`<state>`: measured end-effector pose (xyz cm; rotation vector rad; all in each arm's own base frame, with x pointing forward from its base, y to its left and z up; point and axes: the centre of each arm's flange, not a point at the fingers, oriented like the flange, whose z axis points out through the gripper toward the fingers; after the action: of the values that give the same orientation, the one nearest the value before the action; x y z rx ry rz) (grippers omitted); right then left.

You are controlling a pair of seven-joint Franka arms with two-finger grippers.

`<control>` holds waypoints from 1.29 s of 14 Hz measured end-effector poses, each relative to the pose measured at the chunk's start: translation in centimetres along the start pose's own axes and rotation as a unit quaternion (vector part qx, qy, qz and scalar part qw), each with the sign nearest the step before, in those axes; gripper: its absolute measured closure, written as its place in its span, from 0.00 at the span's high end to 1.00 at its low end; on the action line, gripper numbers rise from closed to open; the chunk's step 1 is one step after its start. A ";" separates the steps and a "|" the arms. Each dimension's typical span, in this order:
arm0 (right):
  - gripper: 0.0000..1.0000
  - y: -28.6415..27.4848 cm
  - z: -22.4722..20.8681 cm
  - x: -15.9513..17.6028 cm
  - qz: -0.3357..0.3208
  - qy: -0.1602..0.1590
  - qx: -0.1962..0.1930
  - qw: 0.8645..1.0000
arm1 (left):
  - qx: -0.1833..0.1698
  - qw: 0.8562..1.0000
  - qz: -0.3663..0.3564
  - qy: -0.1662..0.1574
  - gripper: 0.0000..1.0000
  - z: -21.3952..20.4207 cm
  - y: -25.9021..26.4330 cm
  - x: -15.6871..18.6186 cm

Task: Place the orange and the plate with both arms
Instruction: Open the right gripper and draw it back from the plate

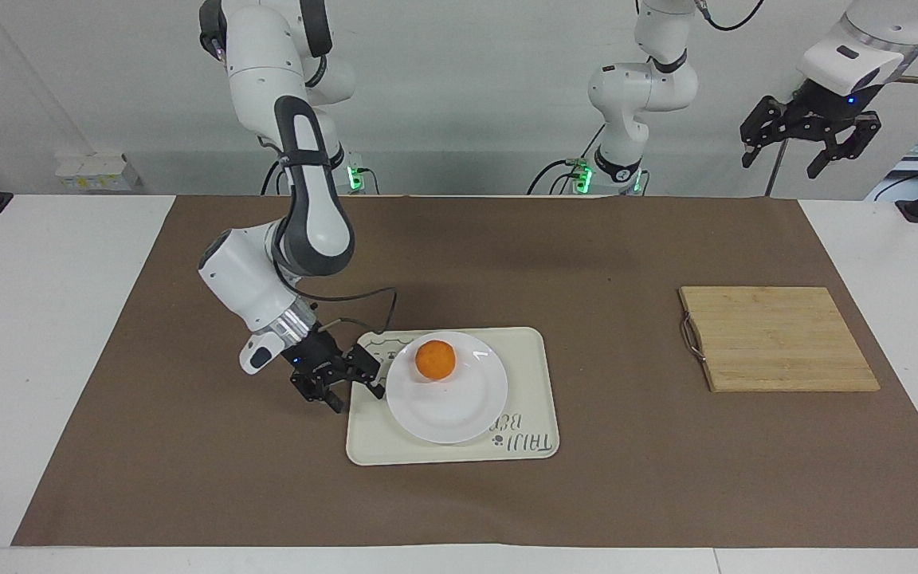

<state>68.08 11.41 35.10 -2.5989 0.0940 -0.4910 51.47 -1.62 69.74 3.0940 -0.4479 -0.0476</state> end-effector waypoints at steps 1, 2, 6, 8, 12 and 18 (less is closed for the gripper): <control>1.00 -0.7 -1.0 0.4 -0.003 -0.001 -0.026 1.000 | 0.000 1.000 0.000 0.000 1.00 0.0 0.0 0.0; 1.00 -1.3 -2.0 0.7 -0.007 -0.005 -0.052 0.999 | 0.000 1.000 0.000 0.000 1.00 0.0 0.0 0.0; 1.00 -2.9 -7.1 1.0 -0.027 -0.052 -0.147 0.987 | 0.000 1.000 0.000 0.000 1.00 0.0 0.0 0.0; 1.00 -3.4 -10.6 1.0 -0.026 -0.070 -0.170 0.983 | 0.000 1.000 0.000 0.000 1.00 0.0 0.0 0.0; 1.00 -3.2 -18.2 0.3 -0.026 -0.109 -0.210 0.971 | 0.000 1.000 0.000 0.000 1.00 0.0 0.0 0.0; 1.00 -2.9 -30.1 -1.9 0.021 -0.164 -0.220 0.961 | 0.000 1.000 0.000 0.000 1.00 0.0 0.0 0.0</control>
<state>55.37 0.58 60.45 -3.0662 0.1600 -0.0114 51.46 -1.62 69.75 3.0940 -0.4479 -0.0477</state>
